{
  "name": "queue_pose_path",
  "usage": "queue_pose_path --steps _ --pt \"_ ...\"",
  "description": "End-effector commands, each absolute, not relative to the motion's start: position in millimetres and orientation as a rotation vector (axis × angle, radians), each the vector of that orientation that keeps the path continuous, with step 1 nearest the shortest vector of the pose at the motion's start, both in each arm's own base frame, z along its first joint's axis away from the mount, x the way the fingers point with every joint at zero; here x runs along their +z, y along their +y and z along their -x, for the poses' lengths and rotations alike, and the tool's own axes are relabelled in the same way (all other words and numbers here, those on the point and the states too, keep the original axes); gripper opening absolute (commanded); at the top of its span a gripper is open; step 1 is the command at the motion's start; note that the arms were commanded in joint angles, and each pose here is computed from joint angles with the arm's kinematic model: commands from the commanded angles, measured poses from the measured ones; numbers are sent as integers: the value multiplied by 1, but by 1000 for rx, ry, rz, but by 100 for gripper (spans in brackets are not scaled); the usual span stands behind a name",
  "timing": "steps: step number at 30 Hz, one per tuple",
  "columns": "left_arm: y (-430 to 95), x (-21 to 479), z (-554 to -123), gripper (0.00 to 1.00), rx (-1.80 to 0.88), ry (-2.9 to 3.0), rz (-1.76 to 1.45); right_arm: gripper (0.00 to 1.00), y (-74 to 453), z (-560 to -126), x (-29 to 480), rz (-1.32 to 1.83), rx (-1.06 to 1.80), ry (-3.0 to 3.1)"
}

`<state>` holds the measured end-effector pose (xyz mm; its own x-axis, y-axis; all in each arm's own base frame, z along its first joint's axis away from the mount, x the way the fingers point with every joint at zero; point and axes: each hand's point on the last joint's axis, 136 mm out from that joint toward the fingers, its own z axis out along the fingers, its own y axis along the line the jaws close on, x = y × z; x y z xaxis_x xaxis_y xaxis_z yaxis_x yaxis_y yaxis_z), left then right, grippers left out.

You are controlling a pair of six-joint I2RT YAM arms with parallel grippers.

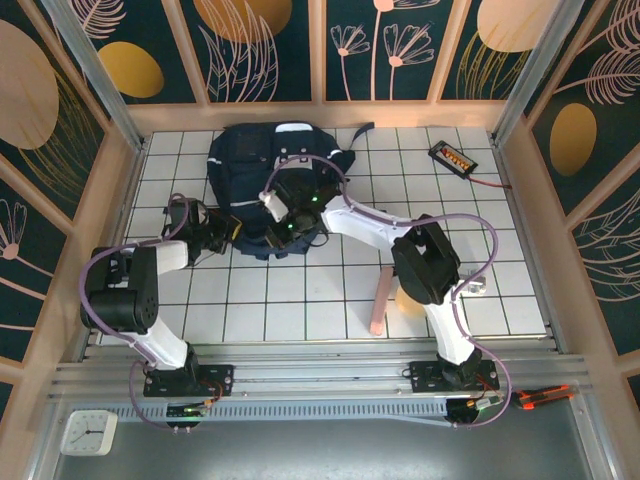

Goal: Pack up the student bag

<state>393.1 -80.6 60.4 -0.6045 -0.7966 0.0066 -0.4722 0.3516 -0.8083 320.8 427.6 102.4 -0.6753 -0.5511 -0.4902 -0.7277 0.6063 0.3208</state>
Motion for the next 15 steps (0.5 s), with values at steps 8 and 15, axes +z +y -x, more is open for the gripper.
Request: queue_pose_path --steps 8,15 --pt "-6 58 -390 0 -929 2234 1153 0 299 -385 104 836 417 2598" --pt "-17 73 -396 40 -1033 2207 1118 0 326 -372 124 853 637 2528"
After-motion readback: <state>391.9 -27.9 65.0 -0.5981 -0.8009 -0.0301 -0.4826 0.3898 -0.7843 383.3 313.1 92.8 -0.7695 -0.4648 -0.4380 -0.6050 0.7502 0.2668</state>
